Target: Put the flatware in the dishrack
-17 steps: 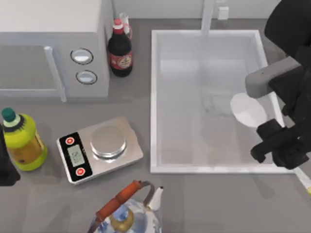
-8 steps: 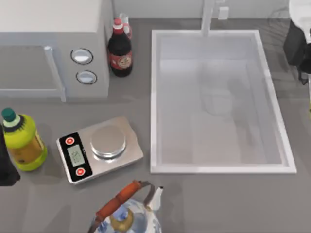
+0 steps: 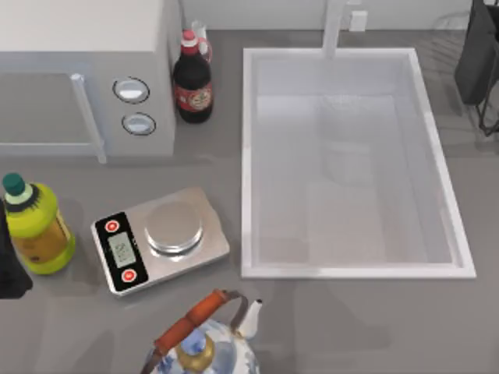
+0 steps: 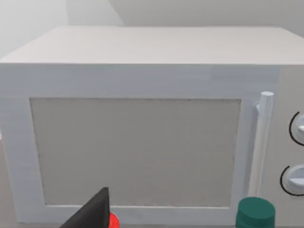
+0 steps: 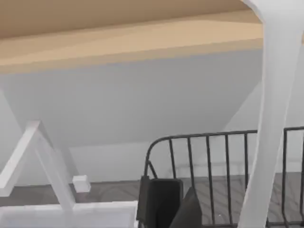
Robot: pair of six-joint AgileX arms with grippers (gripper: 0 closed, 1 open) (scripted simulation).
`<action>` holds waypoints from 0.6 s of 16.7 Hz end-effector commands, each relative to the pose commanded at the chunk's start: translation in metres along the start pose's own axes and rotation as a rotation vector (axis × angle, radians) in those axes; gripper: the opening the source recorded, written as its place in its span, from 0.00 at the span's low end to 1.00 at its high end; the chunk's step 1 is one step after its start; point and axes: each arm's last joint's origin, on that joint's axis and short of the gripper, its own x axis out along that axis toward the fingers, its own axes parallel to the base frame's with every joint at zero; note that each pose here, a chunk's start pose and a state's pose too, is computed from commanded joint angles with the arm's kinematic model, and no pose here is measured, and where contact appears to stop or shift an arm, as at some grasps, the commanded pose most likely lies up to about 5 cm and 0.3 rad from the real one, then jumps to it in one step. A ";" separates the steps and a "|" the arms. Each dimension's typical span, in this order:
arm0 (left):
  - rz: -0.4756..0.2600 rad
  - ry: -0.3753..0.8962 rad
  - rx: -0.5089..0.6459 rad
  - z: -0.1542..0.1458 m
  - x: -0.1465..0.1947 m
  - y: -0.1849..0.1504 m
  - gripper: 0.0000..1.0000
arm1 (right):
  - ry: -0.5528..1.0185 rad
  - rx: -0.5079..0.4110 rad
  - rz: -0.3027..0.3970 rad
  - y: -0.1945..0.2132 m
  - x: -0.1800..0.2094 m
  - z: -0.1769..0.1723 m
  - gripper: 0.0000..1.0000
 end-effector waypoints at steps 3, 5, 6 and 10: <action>0.000 0.000 0.000 0.000 0.000 0.000 1.00 | -0.167 -0.091 -0.062 -0.015 -0.033 0.011 0.00; 0.000 0.000 0.000 0.000 0.000 0.000 1.00 | -0.218 -0.128 -0.081 -0.017 -0.045 0.014 0.00; 0.000 0.000 0.000 0.000 0.000 0.000 1.00 | -0.225 -0.134 -0.083 -0.017 -0.047 0.014 0.00; 0.000 0.000 0.000 0.000 0.000 0.000 1.00 | -0.224 -0.131 -0.082 -0.017 -0.046 0.015 0.00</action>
